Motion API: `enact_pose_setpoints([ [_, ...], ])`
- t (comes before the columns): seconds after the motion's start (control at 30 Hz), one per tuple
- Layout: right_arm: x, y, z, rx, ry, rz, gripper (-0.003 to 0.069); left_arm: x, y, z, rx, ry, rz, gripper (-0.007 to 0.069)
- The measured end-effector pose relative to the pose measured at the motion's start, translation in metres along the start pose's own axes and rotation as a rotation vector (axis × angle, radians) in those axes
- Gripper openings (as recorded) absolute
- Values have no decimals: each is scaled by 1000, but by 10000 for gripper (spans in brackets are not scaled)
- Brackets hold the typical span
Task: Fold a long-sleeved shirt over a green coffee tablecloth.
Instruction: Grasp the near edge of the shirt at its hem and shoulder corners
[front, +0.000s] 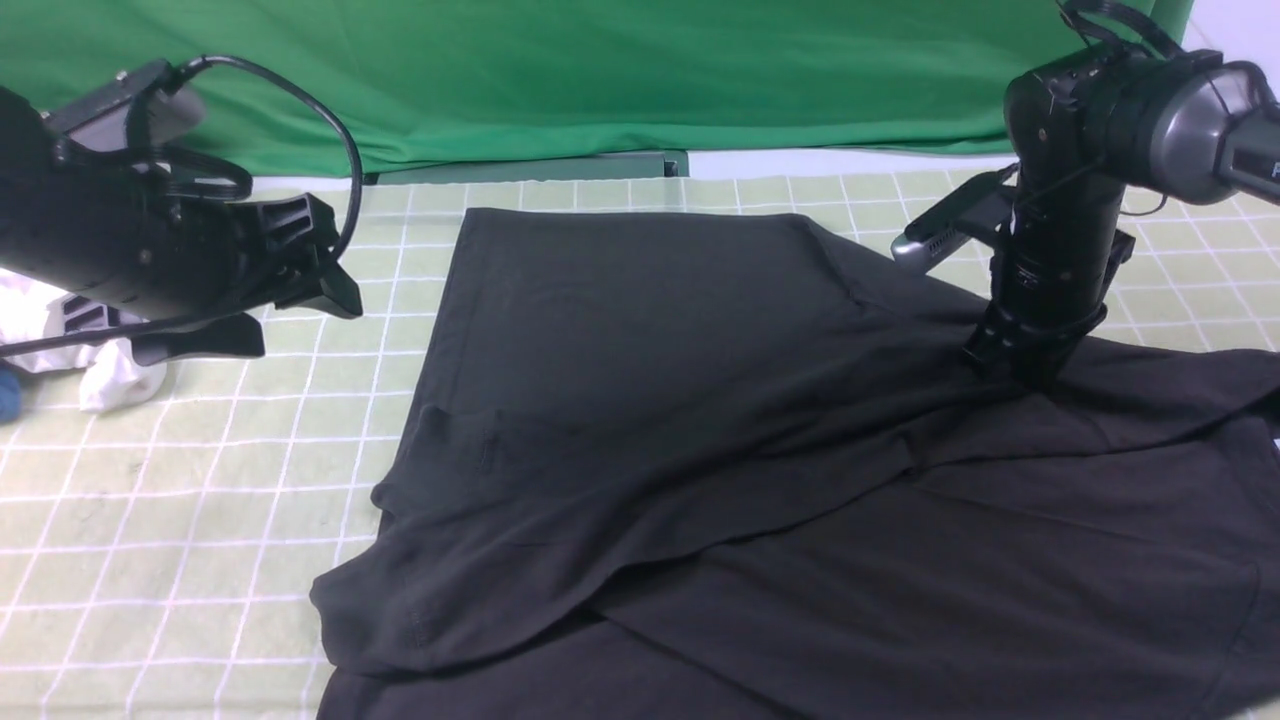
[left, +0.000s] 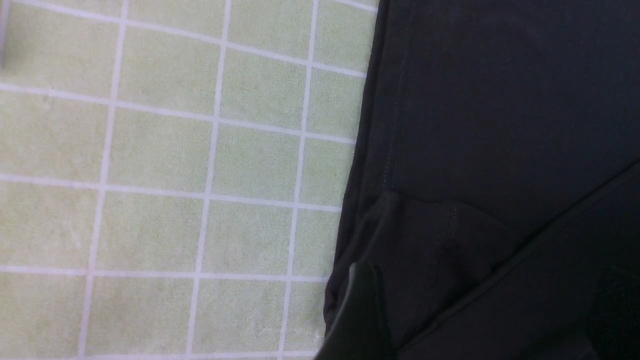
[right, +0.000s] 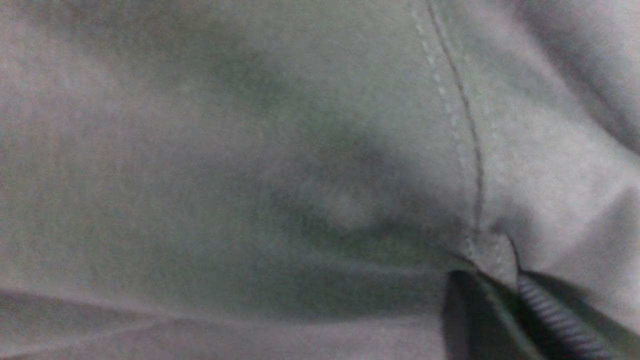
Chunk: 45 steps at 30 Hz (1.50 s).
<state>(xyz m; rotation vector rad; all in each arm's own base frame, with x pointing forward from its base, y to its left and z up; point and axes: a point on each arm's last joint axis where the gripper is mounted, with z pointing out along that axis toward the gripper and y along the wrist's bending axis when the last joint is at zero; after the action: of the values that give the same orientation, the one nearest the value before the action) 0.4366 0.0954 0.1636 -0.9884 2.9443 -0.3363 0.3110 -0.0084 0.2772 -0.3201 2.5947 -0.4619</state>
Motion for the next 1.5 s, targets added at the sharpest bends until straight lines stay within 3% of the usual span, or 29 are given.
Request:
enact_pose_setpoints([
  [0.37, 6, -46, -25, 90, -27, 82, 23, 0, 0, 0, 0, 0, 0, 558],
  [0.53, 12, -57, -22, 92, -17, 107, 69, 0, 0, 0, 0, 0, 0, 558],
  [0.83, 7, -66, -40, 121, -70, 175, 459, 1, 0, 0, 1, 14, 0, 558],
  [1.07, 10, -79, -99, 180, -220, 308, 503, 0, -3, -5, 7, 43, 20, 558],
  [1.13, 22, -80, -130, 199, -281, 349, 479, -7, -8, -12, 13, 33, 37, 558],
  [1.2, 39, -77, -158, 202, -329, 383, 410, -11, -11, -17, 18, 24, 47, 558],
  [1.37, 91, -51, -203, 128, -407, 429, 85, -10, -12, -22, 9, 72, 94, 533],
  [1.5, 145, -19, -212, 62, -394, 457, 11, -2, -11, -23, 8, 156, 134, 439],
])
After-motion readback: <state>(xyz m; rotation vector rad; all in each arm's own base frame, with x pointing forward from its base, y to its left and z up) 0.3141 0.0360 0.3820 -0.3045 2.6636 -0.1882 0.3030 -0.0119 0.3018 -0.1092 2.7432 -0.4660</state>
